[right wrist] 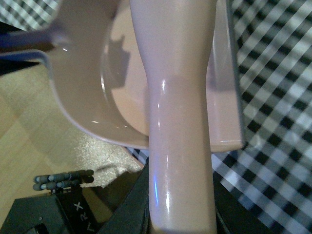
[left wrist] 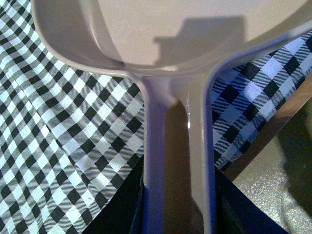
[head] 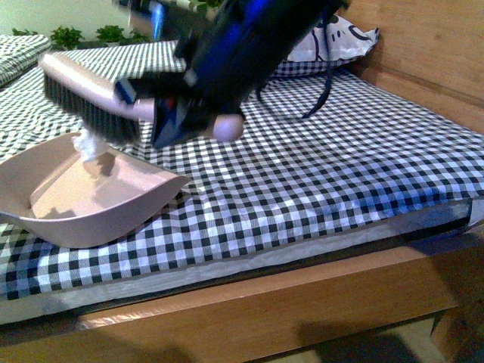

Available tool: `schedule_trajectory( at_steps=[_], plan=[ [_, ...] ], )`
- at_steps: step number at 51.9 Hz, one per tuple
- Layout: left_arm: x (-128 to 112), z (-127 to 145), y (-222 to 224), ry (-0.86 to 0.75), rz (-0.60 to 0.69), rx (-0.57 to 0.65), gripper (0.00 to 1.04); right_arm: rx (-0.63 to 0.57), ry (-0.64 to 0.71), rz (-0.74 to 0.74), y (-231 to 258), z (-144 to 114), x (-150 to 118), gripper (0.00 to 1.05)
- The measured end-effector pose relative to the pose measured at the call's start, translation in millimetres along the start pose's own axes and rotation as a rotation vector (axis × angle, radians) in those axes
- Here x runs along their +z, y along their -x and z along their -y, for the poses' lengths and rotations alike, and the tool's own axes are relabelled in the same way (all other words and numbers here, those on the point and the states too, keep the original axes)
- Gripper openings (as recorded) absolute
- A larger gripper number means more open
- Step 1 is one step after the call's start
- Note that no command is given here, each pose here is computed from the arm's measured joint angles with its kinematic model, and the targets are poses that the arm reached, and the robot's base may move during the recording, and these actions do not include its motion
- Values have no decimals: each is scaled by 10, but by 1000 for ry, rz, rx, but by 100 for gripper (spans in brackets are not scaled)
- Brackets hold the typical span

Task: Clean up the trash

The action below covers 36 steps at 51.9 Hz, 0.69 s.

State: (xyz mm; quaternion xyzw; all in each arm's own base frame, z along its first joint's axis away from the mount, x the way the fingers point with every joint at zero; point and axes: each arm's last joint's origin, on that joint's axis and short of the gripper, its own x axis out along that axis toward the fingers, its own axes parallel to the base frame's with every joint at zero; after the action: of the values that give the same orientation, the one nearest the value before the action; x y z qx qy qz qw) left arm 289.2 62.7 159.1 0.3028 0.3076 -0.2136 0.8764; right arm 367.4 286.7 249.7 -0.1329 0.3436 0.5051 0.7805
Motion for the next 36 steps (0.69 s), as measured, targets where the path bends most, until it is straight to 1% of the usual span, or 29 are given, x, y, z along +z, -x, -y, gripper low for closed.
schedule_trajectory(
  at_steps=[2, 4, 7, 11, 16, 20, 21, 28, 32, 34, 36],
  plan=[
    [0, 0, 0, 0, 0, 0, 28, -2, 10, 25, 176, 31, 40, 18],
    [0, 0, 0, 0, 0, 0, 28, -40, 29, 61, 469, 115, 72, 18],
    [0, 0, 0, 0, 0, 0, 28, -73, 34, 83, 674, 183, 59, 18],
    [-1, -1, 0, 0, -1, 1, 28, -164, 20, 94, 959, 343, -84, 18],
    [-1, -1, 0, 0, -1, 1, 28, -234, 4, 81, 911, 410, -304, 18],
    [-1, -1, 0, 0, 0, 0, 28, -325, -68, 124, 882, 455, -452, 18],
    [-1, -1, 0, 0, 0, 0, 28, -331, -73, 131, 895, 458, -466, 18],
    [-1, -1, 0, 0, -1, 2, 28, -377, -202, 224, 1200, 478, -666, 18],
    [-7, 6, -10, 4, 18, 89, 28, -398, -266, 270, 1464, 459, -795, 18],
    [14, 2, -6, 34, 43, 152, 28, -409, -311, 302, 1652, 433, -886, 18],
    [40, -15, 16, 64, 67, 189, 28, -415, -336, 325, 1788, 407, -952, 18]
  ],
)
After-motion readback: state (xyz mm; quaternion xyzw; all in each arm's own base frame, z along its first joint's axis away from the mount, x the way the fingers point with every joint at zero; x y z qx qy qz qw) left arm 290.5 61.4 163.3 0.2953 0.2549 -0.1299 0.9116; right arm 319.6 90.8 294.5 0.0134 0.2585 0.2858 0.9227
